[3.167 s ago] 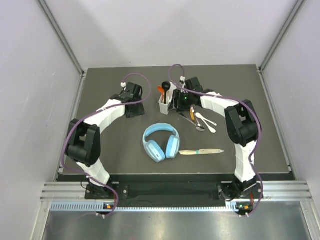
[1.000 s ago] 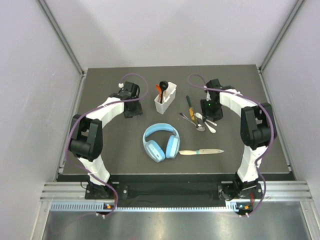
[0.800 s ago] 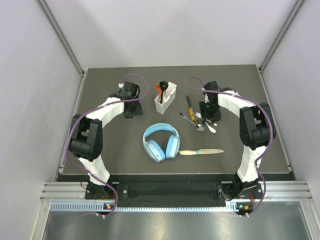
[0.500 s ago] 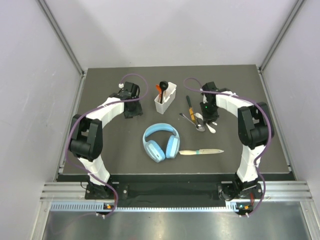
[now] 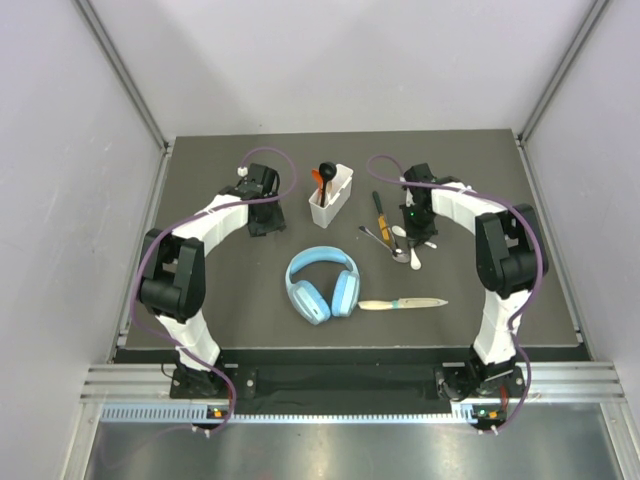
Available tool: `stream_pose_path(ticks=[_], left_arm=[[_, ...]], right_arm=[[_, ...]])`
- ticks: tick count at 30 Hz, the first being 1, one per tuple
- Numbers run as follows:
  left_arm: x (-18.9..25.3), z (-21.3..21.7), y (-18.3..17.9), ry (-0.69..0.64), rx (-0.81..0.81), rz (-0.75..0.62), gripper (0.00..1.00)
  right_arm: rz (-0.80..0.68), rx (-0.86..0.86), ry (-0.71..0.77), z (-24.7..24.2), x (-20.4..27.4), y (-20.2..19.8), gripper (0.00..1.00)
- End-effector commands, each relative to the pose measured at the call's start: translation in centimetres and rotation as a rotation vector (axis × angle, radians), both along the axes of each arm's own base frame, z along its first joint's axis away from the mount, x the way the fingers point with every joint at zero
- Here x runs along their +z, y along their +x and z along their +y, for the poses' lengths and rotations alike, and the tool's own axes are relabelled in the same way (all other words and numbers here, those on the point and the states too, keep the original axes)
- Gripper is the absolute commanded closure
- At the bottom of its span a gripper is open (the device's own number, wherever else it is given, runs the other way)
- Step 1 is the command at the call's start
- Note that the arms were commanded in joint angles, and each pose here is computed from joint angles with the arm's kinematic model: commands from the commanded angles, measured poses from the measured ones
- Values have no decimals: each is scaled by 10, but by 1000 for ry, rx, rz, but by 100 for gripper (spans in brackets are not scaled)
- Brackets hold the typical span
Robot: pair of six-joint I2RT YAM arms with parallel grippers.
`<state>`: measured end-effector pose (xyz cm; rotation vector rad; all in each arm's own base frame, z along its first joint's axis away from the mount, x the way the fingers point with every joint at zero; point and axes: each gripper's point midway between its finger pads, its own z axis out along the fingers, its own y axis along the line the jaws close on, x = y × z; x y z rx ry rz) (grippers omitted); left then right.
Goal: Sort the eating utensils into containers
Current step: Pick up the spoon from the center of the board.
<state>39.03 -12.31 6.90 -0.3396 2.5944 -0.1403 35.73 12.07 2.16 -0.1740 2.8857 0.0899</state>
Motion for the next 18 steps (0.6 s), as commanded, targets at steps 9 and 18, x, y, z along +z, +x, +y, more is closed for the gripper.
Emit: stream_pose_path(ticks=[9,18], left_arm=[[3,-3,6,-18,5,-20,47],[2,-3,9,-9,-6,-16,47]], right_arm=[[-356,9,179,37,152,59,100],[-679,63,400,84,239,132,100]])
